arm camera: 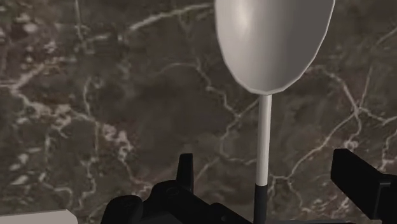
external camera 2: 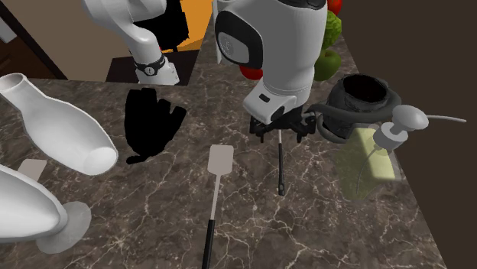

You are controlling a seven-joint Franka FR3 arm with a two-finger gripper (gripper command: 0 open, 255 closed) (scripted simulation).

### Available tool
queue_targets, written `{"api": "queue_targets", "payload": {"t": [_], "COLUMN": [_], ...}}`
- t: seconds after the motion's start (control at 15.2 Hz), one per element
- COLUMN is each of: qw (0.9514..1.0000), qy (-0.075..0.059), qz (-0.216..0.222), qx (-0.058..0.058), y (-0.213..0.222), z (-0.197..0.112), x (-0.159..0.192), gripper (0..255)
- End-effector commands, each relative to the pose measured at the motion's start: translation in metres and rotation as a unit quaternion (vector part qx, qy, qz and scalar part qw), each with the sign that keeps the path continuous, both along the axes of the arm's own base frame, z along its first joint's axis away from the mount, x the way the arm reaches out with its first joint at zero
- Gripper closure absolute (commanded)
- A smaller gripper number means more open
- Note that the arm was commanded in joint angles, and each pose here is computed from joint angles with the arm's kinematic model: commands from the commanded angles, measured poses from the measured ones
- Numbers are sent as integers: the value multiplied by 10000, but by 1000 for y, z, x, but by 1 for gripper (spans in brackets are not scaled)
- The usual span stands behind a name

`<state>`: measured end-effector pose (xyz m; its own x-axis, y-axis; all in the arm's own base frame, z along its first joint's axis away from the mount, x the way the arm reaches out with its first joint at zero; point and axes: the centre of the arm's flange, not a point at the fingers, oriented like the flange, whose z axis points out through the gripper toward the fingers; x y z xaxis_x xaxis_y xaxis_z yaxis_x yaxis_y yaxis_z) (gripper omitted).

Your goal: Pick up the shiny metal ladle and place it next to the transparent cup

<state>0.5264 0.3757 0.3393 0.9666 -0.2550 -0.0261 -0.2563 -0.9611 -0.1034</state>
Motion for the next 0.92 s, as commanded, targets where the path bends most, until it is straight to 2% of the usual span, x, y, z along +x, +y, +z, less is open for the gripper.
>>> {"api": "queue_targets", "payload": {"t": [0.0,0.33,0.4,0.86], "qw": [10000,10000,10000,10000], "qy": [-2,-2,-2,-2], "qz": [0,0,0,0], "qx": [2,2,2,2], "y": [0,0,0,0], "z": [-2,-2,-2,-2], "x": [0,0,0,0], "gripper": [0,0,255,255]}}
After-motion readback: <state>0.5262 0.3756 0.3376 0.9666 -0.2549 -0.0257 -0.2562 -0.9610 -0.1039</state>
